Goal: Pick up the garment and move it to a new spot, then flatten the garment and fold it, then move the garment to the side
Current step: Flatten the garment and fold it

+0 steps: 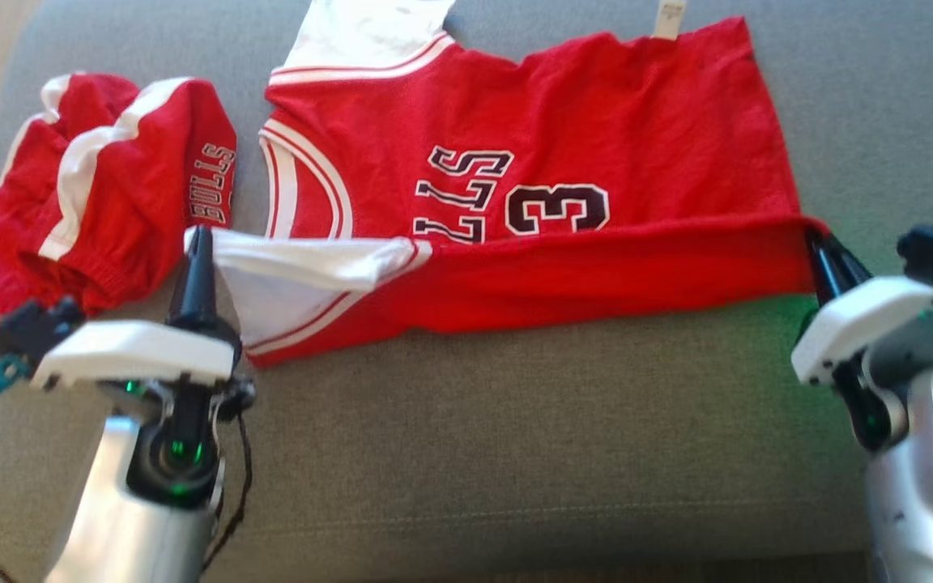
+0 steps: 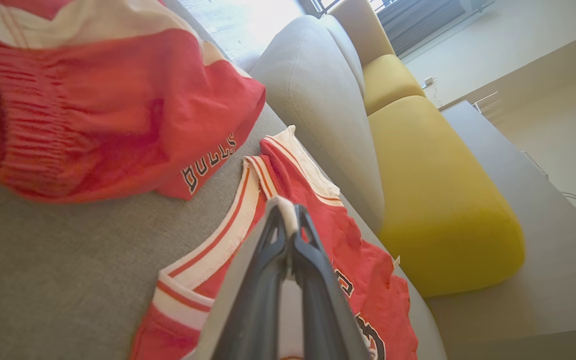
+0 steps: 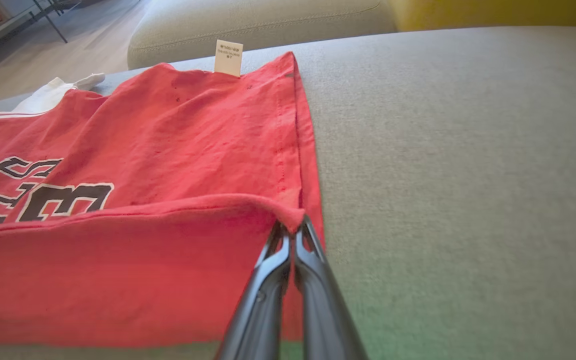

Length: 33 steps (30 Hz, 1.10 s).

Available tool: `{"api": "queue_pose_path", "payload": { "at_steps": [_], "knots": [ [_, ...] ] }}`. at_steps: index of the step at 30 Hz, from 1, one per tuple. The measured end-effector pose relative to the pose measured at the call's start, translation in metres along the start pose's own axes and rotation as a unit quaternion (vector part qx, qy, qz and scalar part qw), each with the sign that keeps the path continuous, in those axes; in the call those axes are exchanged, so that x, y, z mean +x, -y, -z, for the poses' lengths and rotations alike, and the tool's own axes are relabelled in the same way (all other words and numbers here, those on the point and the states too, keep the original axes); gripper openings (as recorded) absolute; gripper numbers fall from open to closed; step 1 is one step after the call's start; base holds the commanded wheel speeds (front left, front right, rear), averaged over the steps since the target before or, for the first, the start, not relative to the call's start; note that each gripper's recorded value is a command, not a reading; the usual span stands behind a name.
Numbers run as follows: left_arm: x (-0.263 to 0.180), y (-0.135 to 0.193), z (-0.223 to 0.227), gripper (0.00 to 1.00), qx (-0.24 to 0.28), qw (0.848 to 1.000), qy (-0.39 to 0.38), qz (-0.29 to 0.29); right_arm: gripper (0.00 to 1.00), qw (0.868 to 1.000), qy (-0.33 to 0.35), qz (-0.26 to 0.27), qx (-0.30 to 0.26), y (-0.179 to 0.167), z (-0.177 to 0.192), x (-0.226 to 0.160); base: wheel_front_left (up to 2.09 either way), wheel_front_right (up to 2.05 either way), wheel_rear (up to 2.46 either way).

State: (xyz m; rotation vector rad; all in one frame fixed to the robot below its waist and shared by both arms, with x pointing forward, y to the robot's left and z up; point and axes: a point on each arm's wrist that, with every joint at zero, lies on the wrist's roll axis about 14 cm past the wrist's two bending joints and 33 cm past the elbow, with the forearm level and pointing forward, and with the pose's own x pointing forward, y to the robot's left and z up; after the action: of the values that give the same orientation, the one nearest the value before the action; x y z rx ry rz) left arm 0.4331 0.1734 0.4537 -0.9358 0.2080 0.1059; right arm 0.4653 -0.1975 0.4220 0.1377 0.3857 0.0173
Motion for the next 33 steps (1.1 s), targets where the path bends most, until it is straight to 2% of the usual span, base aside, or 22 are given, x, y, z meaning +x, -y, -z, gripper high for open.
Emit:
{"api": "queue_pose_path", "payload": {
  "at_steps": [6, 7, 8, 9, 10, 14, 19, 27, 33],
  "knots": [
    [0.034, -0.014, 0.015, 0.00, 0.023, 0.999, -0.024, -0.005, 0.00, 0.999, -0.031, -0.006, -0.016, -0.004, 0.014, 0.036, 0.00, 0.00, 0.00],
    [0.038, -0.016, 0.017, 0.00, 0.023, 0.999, -0.025, -0.007, 0.27, 0.999, -0.038, -0.005, -0.021, -0.003, 0.018, 0.040, 0.00, 0.00, 0.00],
    [0.042, -0.018, 0.019, 0.23, 0.024, 0.999, -0.025, -0.007, 1.00, 0.999, -0.039, -0.005, -0.022, -0.002, 0.020, 0.044, 0.00, 0.00, 0.00],
    [0.045, -0.020, 0.021, 0.53, 0.024, 0.999, -0.027, -0.007, 1.00, 0.999, -0.038, -0.004, -0.023, -0.001, 0.022, 0.048, 0.00, 0.00, 0.00],
    [0.048, -0.022, 0.021, 1.00, 0.024, 0.999, -0.025, -0.009, 1.00, 0.999, -0.034, -0.005, -0.025, -0.002, 0.022, 0.051, 0.00, 0.00, 0.00],
    [0.050, -0.026, 0.019, 1.00, 0.040, 0.999, -0.013, -0.008, 1.00, 1.000, -0.003, -0.009, -0.024, -0.006, 0.011, 0.056, 0.00, 0.00, 0.00],
    [0.042, -0.019, 0.007, 1.00, 0.100, 0.995, 0.019, 0.014, 1.00, 0.999, 0.048, -0.008, -0.025, -0.005, -0.010, 0.046, 0.00, 0.00, 0.00],
    [-0.023, -0.058, 0.058, 1.00, 0.170, 0.984, -0.049, -0.034, 1.00, 0.999, 0.048, -0.002, 0.007, -0.005, 0.007, 0.012, 0.00, 0.00, 0.00],
    [-0.018, -0.066, 0.068, 1.00, 0.222, 0.971, -0.076, -0.038, 1.00, 0.998, 0.057, -0.002, 0.020, -0.006, 0.003, 0.009, 0.00, 0.00, 0.00]
  ]
}}
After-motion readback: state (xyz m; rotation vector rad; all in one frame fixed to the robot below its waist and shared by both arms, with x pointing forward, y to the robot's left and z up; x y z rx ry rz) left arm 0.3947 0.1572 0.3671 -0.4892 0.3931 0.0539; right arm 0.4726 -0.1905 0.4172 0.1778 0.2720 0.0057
